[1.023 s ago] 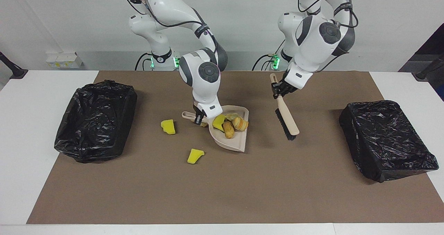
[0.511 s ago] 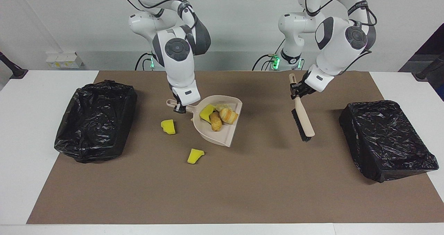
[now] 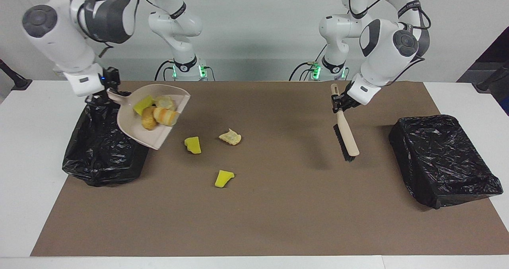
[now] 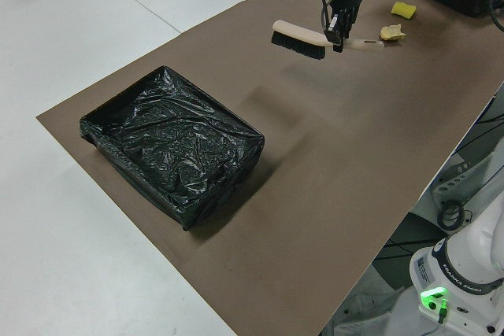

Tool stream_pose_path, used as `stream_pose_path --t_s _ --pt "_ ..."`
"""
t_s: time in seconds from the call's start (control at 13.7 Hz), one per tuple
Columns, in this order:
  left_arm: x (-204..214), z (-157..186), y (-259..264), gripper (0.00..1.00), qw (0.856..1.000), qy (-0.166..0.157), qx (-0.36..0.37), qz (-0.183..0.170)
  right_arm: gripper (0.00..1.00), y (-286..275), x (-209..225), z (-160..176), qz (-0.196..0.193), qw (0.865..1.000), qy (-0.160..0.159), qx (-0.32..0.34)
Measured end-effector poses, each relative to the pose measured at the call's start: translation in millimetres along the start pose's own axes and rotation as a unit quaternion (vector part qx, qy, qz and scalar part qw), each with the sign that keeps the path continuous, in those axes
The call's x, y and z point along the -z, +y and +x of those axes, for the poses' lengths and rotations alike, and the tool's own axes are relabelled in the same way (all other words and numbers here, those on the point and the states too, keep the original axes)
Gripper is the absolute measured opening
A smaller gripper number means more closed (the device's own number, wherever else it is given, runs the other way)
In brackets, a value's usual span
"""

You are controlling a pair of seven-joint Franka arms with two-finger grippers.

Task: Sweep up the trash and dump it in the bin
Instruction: 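Carry the dustpan to the bin with the right gripper and tip it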

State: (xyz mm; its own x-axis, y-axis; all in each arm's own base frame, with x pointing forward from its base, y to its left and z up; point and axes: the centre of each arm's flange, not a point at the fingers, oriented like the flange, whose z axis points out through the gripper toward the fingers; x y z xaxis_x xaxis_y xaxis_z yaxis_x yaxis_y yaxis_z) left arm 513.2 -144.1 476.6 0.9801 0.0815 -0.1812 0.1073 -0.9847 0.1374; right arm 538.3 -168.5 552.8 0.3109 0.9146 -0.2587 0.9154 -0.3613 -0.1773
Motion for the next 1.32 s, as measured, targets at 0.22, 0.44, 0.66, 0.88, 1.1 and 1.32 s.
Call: stream_pose_path --t_s 0.22,0.44,0.66,0.88,1.1,1.32 --pt "-6 -5 1 0.26 1.0 -0.006 -0.004 0.004 0.32 21 -5 -67 -0.056 0.995 -0.085 0.013" --pt "-26 -33 22 0.26 0.999 -0.021 -0.028 0.02 0.32 35 -21 -68 -0.081 0.979 -0.182 0.052" --pt "-58 -82 71 0.26 0.997 -0.026 -0.051 0.044 0.32 45 -44 -16 -0.091 0.951 -0.28 0.091" --pt "-107 -121 106 0.26 0.996 -0.014 -0.073 0.046 0.32 47 -60 0 -0.093 0.935 -0.319 0.121" --pt "-155 -154 123 0.26 0.997 -0.001 -0.062 0.043 0.32 45 -62 21 -0.094 0.924 -0.342 0.144" --pt "-187 -184 134 0.26 0.998 0.019 -0.044 0.034 0.32 35 -43 30 -0.084 0.907 -0.387 0.143"
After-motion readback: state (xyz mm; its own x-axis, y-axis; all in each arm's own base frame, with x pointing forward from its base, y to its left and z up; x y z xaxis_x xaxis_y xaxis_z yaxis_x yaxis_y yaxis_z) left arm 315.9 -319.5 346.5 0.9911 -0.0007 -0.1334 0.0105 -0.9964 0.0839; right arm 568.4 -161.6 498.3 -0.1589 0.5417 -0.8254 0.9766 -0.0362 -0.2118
